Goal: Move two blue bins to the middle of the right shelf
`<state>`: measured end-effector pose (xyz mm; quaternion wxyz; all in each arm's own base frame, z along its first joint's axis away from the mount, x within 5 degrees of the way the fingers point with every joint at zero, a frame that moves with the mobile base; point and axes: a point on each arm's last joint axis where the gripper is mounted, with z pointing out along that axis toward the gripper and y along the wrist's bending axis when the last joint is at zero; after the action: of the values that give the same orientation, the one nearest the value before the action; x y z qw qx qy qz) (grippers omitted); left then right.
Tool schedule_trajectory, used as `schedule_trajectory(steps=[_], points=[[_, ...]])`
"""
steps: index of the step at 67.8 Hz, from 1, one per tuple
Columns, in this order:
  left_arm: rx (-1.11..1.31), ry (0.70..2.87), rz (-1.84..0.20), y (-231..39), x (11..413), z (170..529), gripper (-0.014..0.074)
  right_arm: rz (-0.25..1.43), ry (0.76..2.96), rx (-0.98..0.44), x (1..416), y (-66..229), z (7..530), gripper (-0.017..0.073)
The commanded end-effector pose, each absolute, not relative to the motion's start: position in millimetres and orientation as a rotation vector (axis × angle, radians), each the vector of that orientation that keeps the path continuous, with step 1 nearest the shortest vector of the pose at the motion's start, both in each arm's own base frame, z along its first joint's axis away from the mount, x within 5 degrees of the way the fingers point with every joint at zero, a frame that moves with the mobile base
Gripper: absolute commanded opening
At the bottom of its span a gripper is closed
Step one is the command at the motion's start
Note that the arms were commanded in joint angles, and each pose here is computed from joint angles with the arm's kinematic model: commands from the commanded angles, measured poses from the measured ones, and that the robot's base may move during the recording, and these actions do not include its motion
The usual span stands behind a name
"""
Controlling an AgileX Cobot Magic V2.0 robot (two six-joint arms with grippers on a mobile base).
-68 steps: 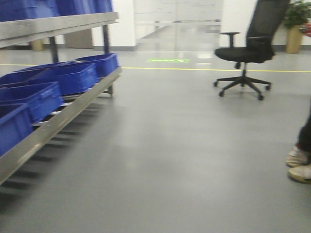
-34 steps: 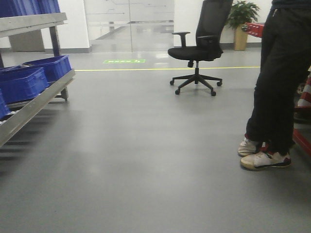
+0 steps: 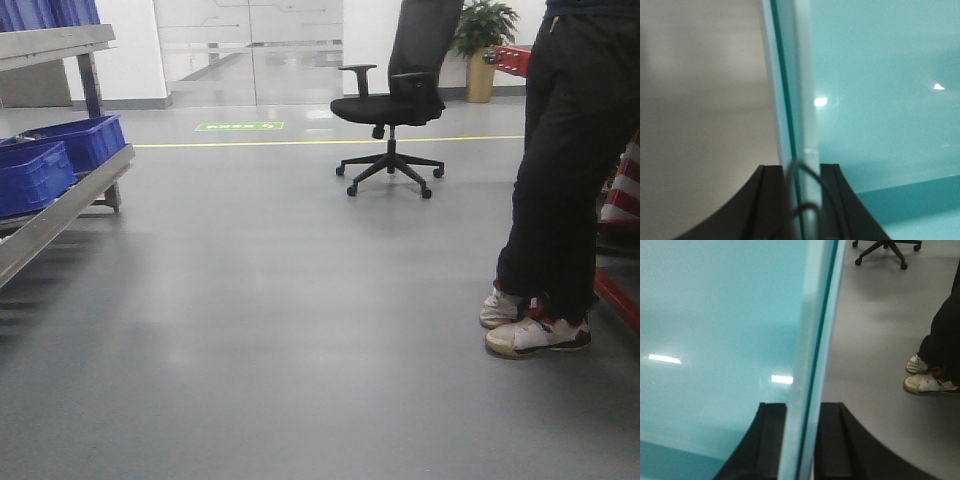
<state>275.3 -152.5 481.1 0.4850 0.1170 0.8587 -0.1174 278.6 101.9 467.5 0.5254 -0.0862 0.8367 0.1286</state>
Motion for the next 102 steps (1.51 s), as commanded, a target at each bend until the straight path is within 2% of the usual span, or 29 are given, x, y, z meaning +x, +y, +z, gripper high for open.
schedule_trajectory(steps=[1, 102], points=[[0.287, 1.973, -0.346, -151.9, 268.1, 500.3, -0.0111, 0.316, 1.868, -0.208, 275.4, 100.9, 485.9, -0.0154], [0.287, 1.971, -0.348, -152.0, 268.1, 500.4, -0.0111, 0.316, 1.868, -0.208, 275.4, 100.9, 485.9, -0.0154]])
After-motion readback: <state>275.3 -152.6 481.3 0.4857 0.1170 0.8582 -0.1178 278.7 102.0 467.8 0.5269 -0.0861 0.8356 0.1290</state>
